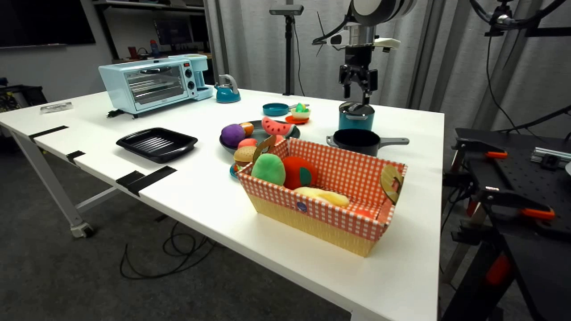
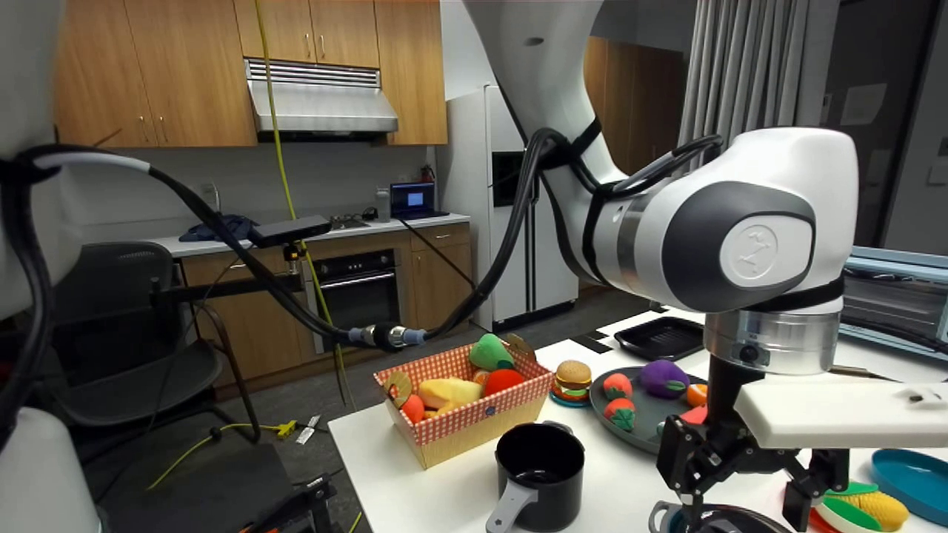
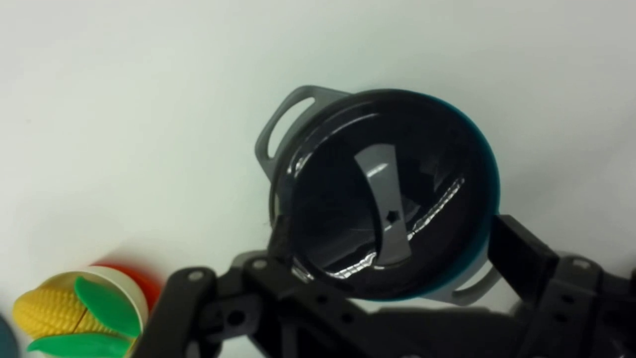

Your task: Remove the lid from the blue pot and place it on the black pot

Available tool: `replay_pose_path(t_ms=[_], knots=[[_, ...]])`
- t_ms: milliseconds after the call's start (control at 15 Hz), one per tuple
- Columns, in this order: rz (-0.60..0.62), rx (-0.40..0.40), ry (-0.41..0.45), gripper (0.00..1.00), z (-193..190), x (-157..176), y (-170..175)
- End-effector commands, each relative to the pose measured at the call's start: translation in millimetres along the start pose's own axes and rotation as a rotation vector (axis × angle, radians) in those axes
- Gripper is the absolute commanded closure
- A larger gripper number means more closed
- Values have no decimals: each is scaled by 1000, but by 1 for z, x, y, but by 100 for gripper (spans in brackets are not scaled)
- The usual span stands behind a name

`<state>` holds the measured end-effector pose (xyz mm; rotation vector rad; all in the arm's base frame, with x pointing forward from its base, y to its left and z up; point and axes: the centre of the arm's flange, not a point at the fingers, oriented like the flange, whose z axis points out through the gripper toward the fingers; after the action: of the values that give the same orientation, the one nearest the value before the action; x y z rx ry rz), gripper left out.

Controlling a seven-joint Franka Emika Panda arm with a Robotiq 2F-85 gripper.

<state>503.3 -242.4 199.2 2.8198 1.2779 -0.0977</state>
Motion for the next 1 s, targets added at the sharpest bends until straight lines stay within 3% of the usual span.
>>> replay_pose_path(t_ms=[0,267,333,400,467,933], knots=[[-66,-61,-21,0,10,-8,7],[-109,-90,-38,3,18,-6,1],[-117,-92,-40,12,19,-5,-1],[-123,-93,-40,28,20,-4,-4],[-128,-94,-41,31,21,-4,-6],[-158,-113,-48,83,18,0,-8]])
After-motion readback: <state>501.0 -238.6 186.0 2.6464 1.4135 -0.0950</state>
